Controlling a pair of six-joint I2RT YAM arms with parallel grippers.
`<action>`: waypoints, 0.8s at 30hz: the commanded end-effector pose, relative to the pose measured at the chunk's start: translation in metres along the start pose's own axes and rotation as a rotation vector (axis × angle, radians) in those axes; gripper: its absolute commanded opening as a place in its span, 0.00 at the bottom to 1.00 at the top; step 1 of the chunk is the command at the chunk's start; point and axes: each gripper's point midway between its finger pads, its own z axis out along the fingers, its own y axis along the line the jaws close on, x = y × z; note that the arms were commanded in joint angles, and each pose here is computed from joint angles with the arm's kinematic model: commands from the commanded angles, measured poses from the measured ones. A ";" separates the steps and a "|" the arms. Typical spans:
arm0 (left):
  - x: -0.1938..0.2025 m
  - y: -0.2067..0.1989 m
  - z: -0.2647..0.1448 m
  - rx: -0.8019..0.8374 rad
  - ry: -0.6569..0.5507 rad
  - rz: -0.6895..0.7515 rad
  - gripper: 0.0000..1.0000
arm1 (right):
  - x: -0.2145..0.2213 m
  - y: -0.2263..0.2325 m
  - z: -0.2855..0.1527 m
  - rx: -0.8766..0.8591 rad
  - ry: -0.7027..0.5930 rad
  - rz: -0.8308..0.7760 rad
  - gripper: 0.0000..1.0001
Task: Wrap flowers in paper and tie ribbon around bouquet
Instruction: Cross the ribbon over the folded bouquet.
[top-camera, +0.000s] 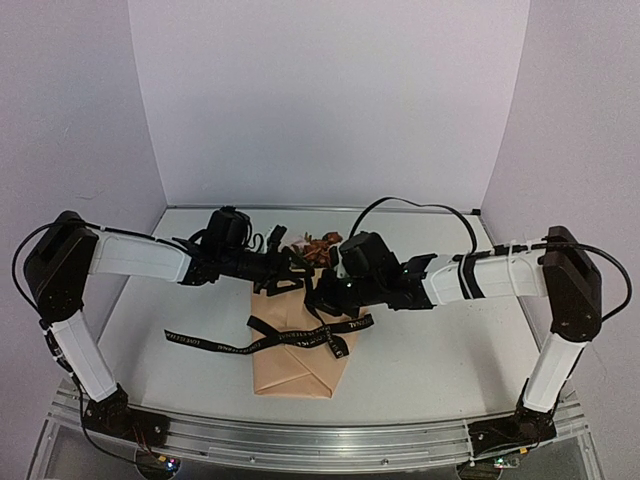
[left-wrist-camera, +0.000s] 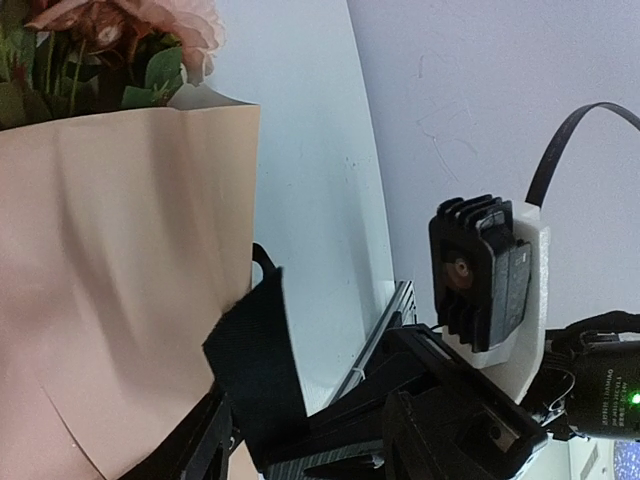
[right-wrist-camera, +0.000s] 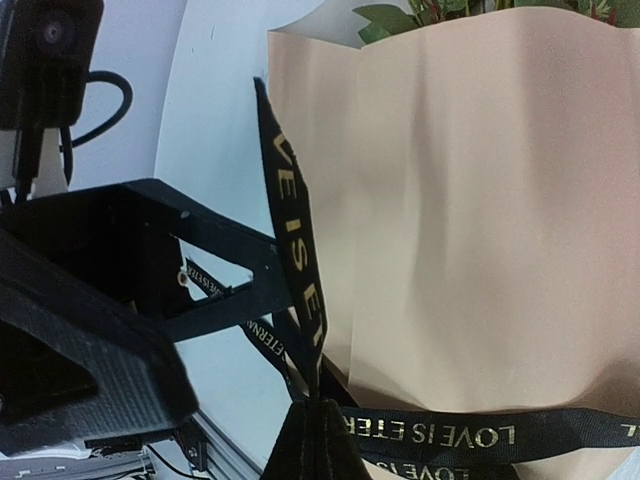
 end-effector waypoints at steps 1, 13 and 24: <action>-0.004 -0.019 0.007 0.056 0.051 0.042 0.52 | -0.002 0.022 -0.016 -0.072 -0.008 -0.097 0.00; -0.004 -0.002 0.015 -0.029 0.090 0.016 0.19 | -0.005 0.013 -0.019 -0.008 -0.016 -0.148 0.00; 0.009 0.004 0.005 -0.047 0.095 -0.016 0.58 | -0.004 0.009 -0.027 0.018 -0.018 -0.201 0.00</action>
